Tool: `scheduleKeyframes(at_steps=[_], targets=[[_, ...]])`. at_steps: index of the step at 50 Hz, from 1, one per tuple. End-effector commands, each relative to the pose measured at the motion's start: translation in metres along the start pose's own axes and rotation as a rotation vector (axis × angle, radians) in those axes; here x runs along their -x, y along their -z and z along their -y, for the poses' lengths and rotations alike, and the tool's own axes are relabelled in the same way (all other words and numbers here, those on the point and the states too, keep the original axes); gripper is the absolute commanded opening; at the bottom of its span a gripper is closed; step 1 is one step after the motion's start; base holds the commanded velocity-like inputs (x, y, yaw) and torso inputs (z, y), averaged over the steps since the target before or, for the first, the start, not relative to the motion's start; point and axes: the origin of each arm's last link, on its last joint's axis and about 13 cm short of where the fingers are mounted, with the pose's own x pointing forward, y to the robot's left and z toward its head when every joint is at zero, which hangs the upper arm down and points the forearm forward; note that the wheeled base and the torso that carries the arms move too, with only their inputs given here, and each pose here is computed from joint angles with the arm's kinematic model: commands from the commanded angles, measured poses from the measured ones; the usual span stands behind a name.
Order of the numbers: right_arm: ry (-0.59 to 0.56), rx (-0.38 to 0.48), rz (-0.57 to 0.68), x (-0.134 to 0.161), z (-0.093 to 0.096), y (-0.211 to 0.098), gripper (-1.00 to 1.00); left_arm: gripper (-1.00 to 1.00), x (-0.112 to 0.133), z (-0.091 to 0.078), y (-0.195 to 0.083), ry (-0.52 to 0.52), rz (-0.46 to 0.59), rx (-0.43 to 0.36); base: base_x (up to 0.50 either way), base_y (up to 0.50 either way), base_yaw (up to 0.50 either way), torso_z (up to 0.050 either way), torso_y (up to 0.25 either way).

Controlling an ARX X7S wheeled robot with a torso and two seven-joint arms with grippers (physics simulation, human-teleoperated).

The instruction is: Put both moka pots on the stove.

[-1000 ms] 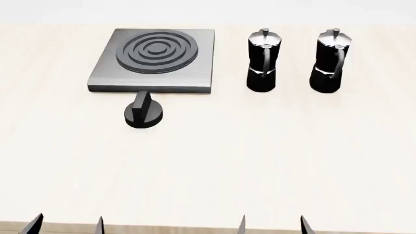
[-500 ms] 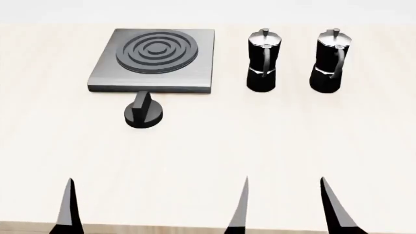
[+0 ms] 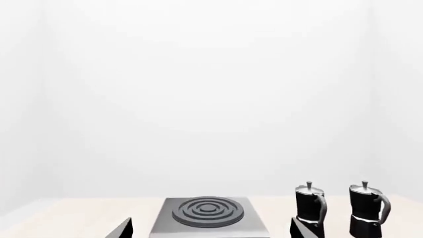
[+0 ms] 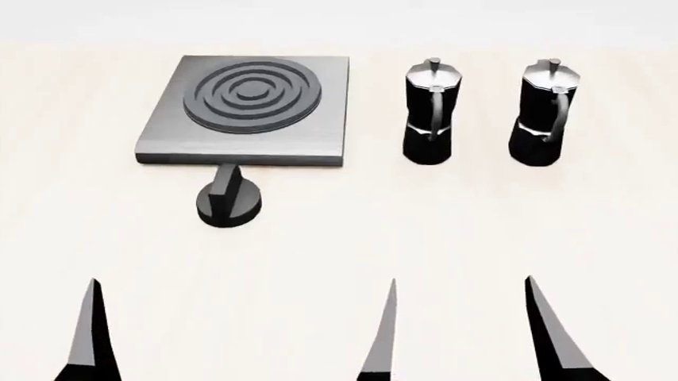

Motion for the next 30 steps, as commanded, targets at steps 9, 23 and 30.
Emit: scheduleKeyframes(at_steps=[9, 23, 30], targets=[[-0.003, -0.003, -0.009, -0.0001, -0.0003, 0.0040, 1.00, 1.00, 0.0005, 0.0008, 0.0016, 0.006, -0.006, 0.003, 0.25, 0.00, 0.00, 0.000, 0.000], [-0.002, -0.004, -0.008, -0.0003, -0.0002, 0.0037, 1.00, 1.00, 0.0006, 0.0014, -0.0001, 0.005, 0.000, -0.004, 0.25, 0.00, 0.00, 0.000, 0.000], [-0.010, -0.002, -0.012, -0.0005, -0.0004, 0.0021, 1.00, 1.00, 0.0005, 0.0013, -0.0026, 0.005, 0.005, -0.006, 0.25, 0.00, 0.00, 0.000, 0.000]])
